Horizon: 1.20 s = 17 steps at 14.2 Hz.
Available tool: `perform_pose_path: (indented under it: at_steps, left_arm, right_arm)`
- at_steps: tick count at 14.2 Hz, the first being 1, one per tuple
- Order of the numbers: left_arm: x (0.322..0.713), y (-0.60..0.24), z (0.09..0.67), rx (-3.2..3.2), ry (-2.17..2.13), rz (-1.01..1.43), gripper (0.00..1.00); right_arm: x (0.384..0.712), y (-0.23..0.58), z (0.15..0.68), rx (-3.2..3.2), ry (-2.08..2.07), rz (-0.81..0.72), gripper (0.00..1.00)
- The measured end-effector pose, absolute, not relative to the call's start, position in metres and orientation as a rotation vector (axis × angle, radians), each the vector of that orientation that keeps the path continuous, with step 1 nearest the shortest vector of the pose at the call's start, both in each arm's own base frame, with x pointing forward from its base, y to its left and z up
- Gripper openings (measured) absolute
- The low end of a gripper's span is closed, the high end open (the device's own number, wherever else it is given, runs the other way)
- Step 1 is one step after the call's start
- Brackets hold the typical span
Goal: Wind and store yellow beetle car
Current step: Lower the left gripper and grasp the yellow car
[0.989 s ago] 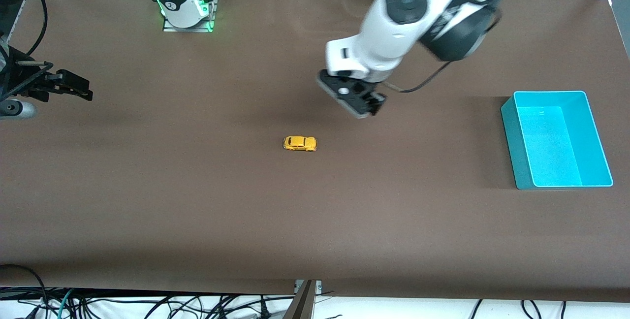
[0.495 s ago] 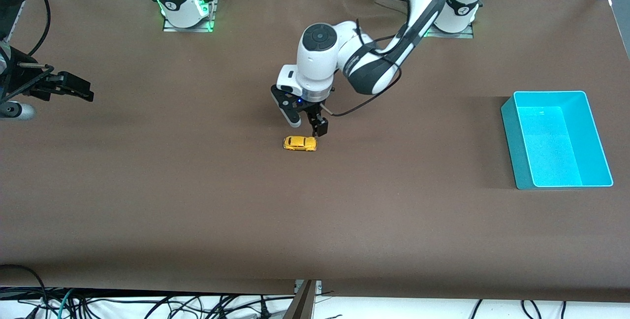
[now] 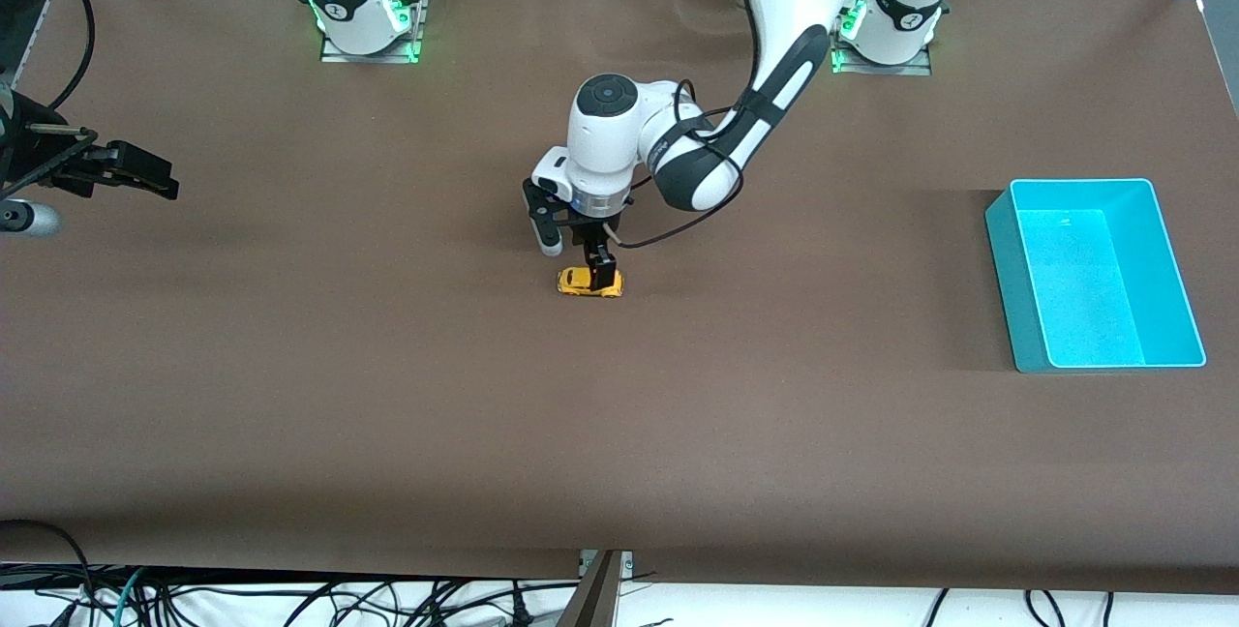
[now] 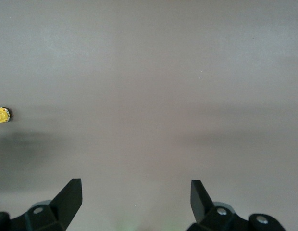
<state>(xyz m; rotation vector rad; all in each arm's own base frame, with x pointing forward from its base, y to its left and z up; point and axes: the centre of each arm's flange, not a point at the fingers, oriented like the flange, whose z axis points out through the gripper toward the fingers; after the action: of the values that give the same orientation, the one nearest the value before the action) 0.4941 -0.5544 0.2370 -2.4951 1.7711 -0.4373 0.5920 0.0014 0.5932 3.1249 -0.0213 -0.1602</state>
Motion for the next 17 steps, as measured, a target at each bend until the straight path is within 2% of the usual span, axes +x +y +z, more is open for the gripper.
perform_pose_path:
  at_steps: [4,10,13,14,17]
  left_arm:
    - [0.502,-0.557,0.218,-2.370,1.907,-0.462,1.00]
    - [0.511,-0.546,0.201,-2.383,1.891,-0.425,1.00]
    - [0.512,-0.545,0.199,-2.408,1.878,-0.416,0.97]
    - [0.512,-0.545,0.197,-2.410,1.878,-0.413,0.93]
    - [0.510,-0.545,0.190,-2.412,1.880,-0.397,0.93]
  right_arm:
    - [0.592,0.001,0.593,3.125,-0.020,-0.165,1.00]
    - [0.592,-0.005,0.593,3.126,-0.011,-0.167,1.00]
    - [0.591,-0.005,0.593,3.126,-0.008,-0.167,1.00]
    - [0.591,-0.005,0.593,3.126,-0.008,-0.167,1.00]
    - [0.592,-0.005,0.592,3.126,-0.007,-0.170,1.00]
